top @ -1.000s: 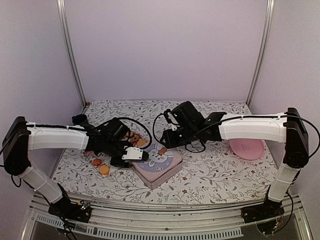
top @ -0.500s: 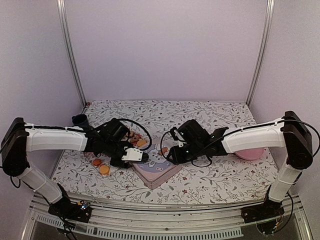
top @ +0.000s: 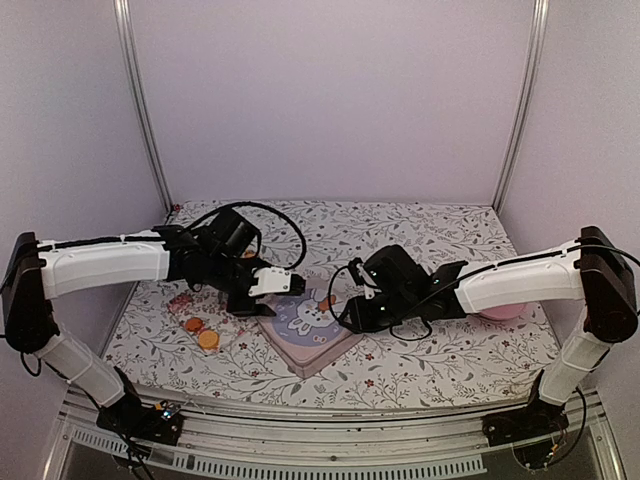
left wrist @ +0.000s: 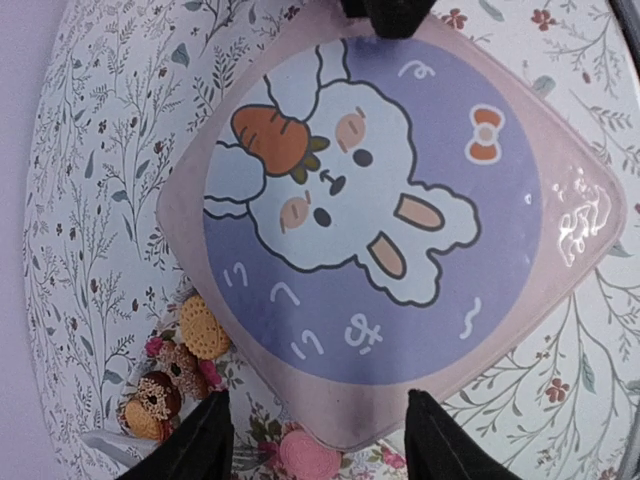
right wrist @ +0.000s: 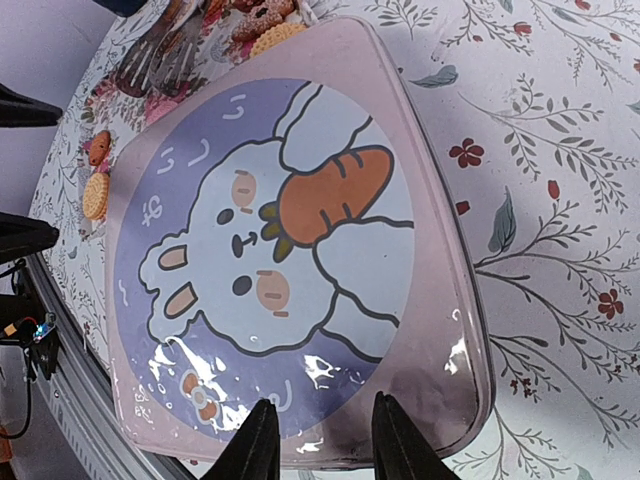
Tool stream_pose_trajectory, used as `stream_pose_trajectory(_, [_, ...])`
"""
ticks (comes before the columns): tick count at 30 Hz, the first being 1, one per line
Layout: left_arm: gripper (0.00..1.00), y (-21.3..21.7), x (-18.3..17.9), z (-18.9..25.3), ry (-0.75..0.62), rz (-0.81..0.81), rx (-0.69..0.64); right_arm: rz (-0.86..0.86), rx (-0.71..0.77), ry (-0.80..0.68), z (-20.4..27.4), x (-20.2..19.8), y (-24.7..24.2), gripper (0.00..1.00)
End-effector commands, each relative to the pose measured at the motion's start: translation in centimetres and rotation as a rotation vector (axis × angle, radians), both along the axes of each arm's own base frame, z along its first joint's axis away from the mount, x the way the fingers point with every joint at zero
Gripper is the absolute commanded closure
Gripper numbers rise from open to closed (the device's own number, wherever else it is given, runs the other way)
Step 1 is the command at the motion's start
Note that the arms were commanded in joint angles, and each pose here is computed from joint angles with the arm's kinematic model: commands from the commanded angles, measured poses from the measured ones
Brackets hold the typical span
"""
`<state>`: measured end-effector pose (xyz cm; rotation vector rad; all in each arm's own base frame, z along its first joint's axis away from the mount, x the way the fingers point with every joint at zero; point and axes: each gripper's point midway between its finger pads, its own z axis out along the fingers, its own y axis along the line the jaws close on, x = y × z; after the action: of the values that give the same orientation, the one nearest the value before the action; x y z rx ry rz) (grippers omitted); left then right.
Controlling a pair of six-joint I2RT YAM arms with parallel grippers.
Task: Pack the cookies
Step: Press the box lid onto the packing box.
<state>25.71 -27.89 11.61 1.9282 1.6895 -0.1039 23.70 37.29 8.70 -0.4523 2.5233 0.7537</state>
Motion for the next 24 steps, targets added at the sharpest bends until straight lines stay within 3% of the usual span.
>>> stream_pose_trajectory(1, [0.40, -0.6, -0.7, 1.4, 0.104, 0.045, -0.070, -0.012, -0.090, 0.056, -2.5, -1.3, -1.9, 0.65])
stream_pose_trajectory(8, [0.42, -1.5, -2.4, -0.9, 0.228, 0.053, -0.055, -0.025, -0.094, 0.037, -2.0, -1.0, -2.1, 0.65])
stream_pose_trajectory(18, [0.49, -0.5, -3.5, -6.9, 0.242, 0.061, 0.100, -0.033, -0.105, 0.016, -1.5, -0.6, -2.2, 0.65])
stream_pose_trajectory(24, [0.49, -0.3, -3.0, -6.5, 0.200, 0.074, 0.094, -0.044, -0.099, -0.013, -0.4, -0.1, -2.3, 0.64])
